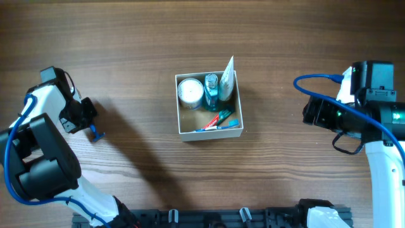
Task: Pack container
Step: 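Grasp the blue razor handle with the left gripper, then carry the razor into the box and open the left gripper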
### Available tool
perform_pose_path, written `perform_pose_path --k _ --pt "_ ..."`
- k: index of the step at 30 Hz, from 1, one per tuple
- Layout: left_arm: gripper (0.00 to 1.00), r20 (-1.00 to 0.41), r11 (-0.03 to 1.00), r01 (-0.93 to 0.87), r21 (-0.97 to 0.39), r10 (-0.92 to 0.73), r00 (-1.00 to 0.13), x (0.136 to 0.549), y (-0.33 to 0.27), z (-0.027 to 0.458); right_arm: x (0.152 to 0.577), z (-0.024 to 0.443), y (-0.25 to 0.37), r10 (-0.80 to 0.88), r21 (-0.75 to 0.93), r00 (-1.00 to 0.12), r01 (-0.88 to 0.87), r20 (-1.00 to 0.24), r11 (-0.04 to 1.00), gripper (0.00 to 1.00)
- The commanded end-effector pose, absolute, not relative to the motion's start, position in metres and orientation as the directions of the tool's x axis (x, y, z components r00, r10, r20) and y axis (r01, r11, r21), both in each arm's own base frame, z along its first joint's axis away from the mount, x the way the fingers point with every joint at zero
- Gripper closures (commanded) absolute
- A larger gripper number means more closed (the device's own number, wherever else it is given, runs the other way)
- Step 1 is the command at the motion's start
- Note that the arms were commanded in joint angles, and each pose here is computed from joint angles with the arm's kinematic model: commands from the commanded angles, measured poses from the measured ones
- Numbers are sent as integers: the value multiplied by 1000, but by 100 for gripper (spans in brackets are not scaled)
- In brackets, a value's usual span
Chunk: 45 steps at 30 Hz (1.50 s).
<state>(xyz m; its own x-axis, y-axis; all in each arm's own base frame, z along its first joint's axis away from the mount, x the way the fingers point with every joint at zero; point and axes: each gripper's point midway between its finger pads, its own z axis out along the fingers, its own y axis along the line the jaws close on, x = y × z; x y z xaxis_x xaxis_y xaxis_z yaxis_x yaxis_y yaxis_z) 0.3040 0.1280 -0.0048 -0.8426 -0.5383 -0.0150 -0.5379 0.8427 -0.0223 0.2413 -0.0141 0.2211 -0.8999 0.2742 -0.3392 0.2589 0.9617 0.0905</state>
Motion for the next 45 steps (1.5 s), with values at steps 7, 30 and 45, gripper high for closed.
perform_pose_path --k 7,30,45 --pt "96 -71 865 -495 -86 -501 -863 320 102 50 240 220 -14 266 88 -903 252 -336 964 9" --pt "96 -477 418 894 162 826 -299 292 -251 157 241 220 -14 266 88 -902 251 -338 964 9" --pt "0 -422 541 822 177 797 -433 304 -237 141 241 221 -14 267 89 -902 252 -339 964 9"
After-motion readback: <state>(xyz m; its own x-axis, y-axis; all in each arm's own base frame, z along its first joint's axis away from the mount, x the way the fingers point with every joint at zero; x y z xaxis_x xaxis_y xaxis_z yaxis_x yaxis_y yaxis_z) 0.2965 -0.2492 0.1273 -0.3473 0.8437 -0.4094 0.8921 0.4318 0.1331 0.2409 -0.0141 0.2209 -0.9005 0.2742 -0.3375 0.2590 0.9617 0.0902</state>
